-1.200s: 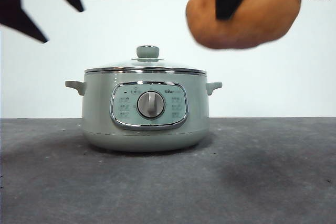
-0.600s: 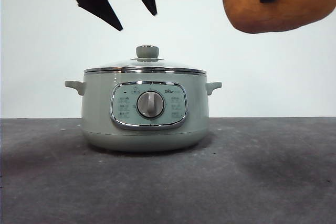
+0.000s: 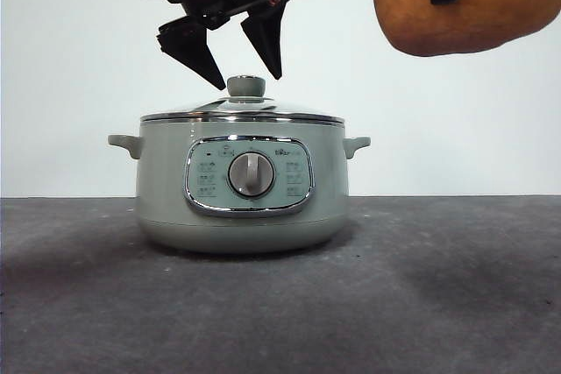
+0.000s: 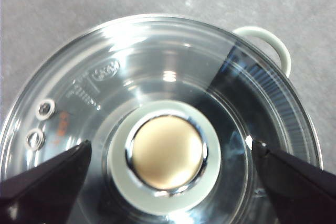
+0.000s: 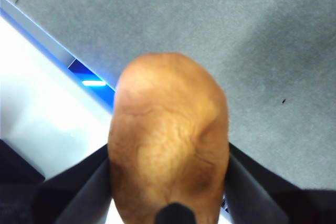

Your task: Pick up the potato,open the lid,put the potato in the pot,close the lid

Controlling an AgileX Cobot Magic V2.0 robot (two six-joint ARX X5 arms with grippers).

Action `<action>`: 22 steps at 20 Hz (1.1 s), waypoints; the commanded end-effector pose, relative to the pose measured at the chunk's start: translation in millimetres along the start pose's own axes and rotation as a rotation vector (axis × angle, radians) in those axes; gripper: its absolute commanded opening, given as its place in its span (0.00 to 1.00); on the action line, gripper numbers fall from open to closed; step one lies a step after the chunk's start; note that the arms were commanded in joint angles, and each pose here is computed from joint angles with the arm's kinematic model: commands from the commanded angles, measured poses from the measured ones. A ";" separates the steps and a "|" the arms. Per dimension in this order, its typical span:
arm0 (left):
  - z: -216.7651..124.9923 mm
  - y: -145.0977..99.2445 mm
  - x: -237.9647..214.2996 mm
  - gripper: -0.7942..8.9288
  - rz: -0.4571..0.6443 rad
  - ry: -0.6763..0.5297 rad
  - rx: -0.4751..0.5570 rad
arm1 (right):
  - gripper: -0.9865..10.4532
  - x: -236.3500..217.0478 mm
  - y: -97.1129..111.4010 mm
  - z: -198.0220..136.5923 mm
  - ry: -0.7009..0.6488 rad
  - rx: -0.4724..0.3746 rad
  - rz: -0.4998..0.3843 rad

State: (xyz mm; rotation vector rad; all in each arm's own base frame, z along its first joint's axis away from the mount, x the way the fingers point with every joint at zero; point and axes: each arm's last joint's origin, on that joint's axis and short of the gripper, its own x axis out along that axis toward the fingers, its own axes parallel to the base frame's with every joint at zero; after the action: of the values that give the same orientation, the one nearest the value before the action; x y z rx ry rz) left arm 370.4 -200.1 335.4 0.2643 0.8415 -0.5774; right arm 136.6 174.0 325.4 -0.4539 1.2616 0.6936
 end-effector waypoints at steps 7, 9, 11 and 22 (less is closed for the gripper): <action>-1.8 -7.1 16.4 0.56 0.028 0.035 0.018 | 0.08 -0.1 0.8 2.9 -0.033 0.008 0.004; -2.0 -7.1 16.2 0.40 0.027 0.037 0.018 | 0.08 -0.1 0.8 2.9 -0.033 0.007 0.004; -2.0 -7.1 16.4 0.23 0.026 0.037 0.018 | 0.08 -0.1 0.8 3.0 -0.034 0.007 0.004; 6.7 -5.1 6.2 0.07 0.040 -0.011 0.018 | 0.08 -0.6 0.4 10.2 -0.112 0.009 -0.026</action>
State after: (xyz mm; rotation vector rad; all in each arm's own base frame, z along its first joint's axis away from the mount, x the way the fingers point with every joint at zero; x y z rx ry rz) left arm 372.8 -207.7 329.3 0.3010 0.8623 -0.5398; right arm 143.5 180.6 328.7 -0.4256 1.1485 0.6834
